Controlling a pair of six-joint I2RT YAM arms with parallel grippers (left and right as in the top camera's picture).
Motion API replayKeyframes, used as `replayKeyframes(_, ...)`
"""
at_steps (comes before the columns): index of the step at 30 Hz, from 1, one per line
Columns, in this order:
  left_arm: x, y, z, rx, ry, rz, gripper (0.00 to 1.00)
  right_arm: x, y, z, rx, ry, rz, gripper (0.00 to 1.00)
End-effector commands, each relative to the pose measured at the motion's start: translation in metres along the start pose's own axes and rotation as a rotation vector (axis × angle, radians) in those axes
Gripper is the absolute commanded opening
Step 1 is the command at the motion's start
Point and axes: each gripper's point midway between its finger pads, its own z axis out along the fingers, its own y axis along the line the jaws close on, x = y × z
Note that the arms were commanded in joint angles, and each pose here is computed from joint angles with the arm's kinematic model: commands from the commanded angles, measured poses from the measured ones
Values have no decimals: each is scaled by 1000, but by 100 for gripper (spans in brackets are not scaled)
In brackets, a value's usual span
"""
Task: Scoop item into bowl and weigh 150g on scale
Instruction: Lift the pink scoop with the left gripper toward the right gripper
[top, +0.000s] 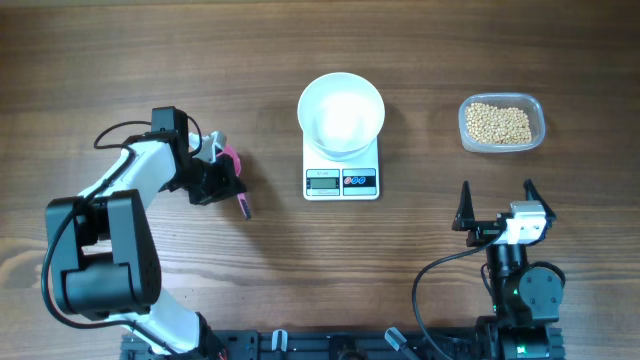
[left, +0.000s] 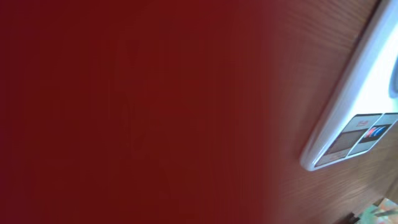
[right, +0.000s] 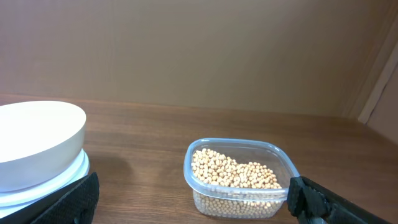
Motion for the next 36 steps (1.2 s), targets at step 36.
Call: replayKeyframes(36, 58, -204, -182, 580, -266, 133, 4, -4, 8, 0, -43, -17, 40, 100)
